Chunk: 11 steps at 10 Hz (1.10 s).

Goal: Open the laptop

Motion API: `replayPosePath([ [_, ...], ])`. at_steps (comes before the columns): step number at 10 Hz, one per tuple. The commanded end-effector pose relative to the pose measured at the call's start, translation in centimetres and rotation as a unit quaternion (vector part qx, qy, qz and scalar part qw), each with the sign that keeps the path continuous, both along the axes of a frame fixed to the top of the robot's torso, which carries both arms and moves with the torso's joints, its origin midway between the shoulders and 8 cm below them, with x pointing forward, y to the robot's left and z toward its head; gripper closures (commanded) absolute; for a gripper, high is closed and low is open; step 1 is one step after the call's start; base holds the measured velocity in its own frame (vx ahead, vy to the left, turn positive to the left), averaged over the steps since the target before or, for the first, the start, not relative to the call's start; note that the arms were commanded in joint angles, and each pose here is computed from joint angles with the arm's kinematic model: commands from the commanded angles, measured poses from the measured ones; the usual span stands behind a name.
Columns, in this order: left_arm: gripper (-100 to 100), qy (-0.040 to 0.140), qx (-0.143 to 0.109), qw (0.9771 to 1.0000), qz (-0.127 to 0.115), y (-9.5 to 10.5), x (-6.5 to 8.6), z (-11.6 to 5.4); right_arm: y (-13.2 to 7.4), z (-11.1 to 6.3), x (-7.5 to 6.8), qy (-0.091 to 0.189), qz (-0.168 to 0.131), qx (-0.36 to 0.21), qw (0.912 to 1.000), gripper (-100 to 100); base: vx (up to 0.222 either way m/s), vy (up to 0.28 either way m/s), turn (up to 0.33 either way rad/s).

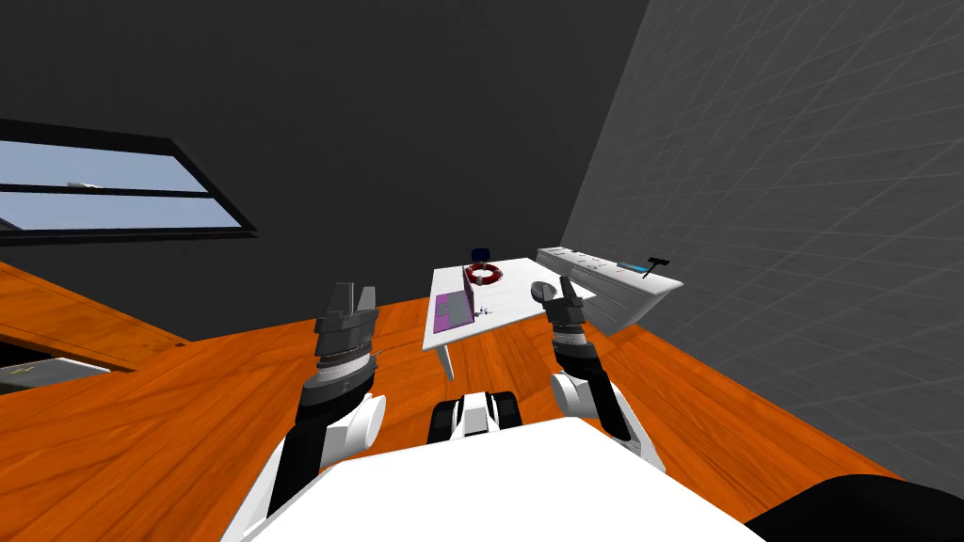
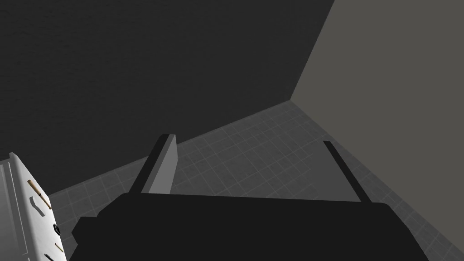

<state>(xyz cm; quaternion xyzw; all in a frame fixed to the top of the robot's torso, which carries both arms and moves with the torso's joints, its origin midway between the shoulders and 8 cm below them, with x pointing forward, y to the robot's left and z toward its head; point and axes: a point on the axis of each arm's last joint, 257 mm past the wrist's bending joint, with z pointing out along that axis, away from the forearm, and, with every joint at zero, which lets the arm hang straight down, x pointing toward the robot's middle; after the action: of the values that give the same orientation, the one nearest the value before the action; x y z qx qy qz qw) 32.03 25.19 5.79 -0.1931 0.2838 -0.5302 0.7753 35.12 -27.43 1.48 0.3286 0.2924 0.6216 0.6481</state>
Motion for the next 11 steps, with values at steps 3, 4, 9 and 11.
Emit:
replayPosePath([
  [3, -100, 0.021, 0.028, 0.9993, -0.009, -0.5, 0.6, -0.7, 0.0, 0.0, 0.0, 0.0, 0.0, 0.0, 1.0, 0, 0.013, -0.027, -0.005],
  [4, -100, 0.03, 0.035, 0.9989, -0.009, -0.6, 0.9, -1.0, 0.0, 0.0, 0.0, 0.0, 0.0, 0.0, 1.0, 0, 0.027, -0.062, -0.007],
  [9, -100, 0.086, 0.055, 0.9948, 0.002, -0.1, 2.7, -3.0, 0.0, 0.0, 0.0, 0.0, 0.0, 0.0, 1.0, 0, 0.033, -0.08, -0.011],
  [11, -100, 0.111, 0.058, 0.9921, 0.011, 0.4, 3.4, -3.9, 0.0, 0.0, 0.0, 0.0, 0.0, 0.0, 1.0, 0, 0.044, -0.096, -0.011],
])
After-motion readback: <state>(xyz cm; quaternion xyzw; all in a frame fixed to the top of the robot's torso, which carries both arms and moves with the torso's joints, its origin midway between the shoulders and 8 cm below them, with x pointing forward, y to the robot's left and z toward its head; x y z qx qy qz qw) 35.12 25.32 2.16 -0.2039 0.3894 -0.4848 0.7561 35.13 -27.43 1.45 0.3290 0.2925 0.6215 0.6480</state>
